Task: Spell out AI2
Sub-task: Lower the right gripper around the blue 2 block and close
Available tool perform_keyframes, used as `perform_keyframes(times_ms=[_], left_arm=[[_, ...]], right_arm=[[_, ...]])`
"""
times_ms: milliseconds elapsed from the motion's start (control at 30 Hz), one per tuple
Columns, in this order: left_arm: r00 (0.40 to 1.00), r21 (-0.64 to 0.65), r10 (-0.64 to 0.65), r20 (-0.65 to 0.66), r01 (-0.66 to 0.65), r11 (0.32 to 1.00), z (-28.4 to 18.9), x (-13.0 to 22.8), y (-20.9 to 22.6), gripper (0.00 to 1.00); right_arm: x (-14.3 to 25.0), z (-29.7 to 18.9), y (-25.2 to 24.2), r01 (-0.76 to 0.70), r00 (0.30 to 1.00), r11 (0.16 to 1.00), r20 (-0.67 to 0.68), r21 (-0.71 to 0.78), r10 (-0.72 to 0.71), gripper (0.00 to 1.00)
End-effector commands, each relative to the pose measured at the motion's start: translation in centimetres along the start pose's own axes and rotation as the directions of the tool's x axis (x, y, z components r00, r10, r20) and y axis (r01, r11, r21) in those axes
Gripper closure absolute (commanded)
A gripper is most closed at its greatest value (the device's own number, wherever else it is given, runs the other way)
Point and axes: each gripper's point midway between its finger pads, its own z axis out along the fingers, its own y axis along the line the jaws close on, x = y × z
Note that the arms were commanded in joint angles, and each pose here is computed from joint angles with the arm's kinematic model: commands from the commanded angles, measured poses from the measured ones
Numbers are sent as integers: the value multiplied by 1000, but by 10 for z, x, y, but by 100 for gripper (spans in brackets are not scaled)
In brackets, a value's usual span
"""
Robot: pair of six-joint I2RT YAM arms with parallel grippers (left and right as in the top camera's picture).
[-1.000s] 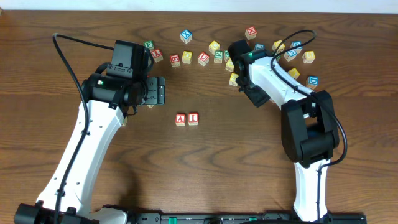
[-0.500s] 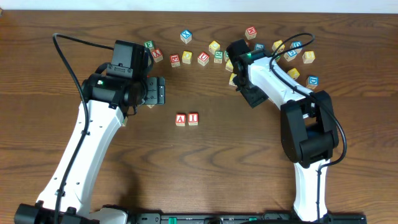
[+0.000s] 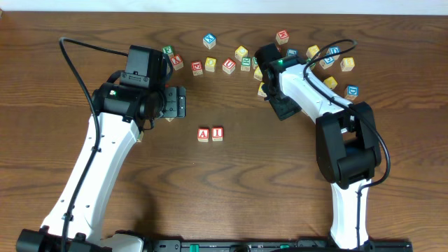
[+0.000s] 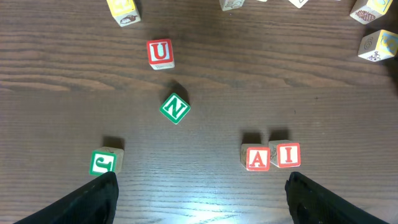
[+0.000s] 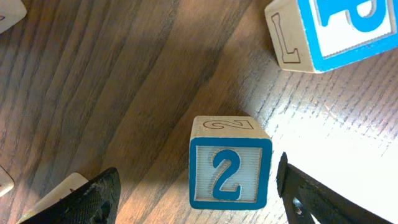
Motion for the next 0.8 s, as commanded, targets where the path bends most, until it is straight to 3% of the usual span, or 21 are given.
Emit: perform_keyframes(times_ms=[0, 433, 600, 767], left_arm=[[1000, -10, 5, 20, -5, 1000, -5, -6, 2, 15], [1000, -10, 5, 20, -5, 1000, -5, -6, 2, 16], [1000, -10, 5, 20, -5, 1000, -5, -6, 2, 15], [1000, -10, 5, 20, -5, 1000, -5, -6, 2, 15]], right_arm=[[-4, 7, -6, -69, 998, 997, 14, 24, 68, 23], [-17, 12, -12, -105, 994, 993, -9, 49, 105, 22], [-18, 12, -12, -108, 994, 993, -12, 50, 109, 26], [-17, 12, -12, -108, 994, 993, -12, 50, 108, 37]])
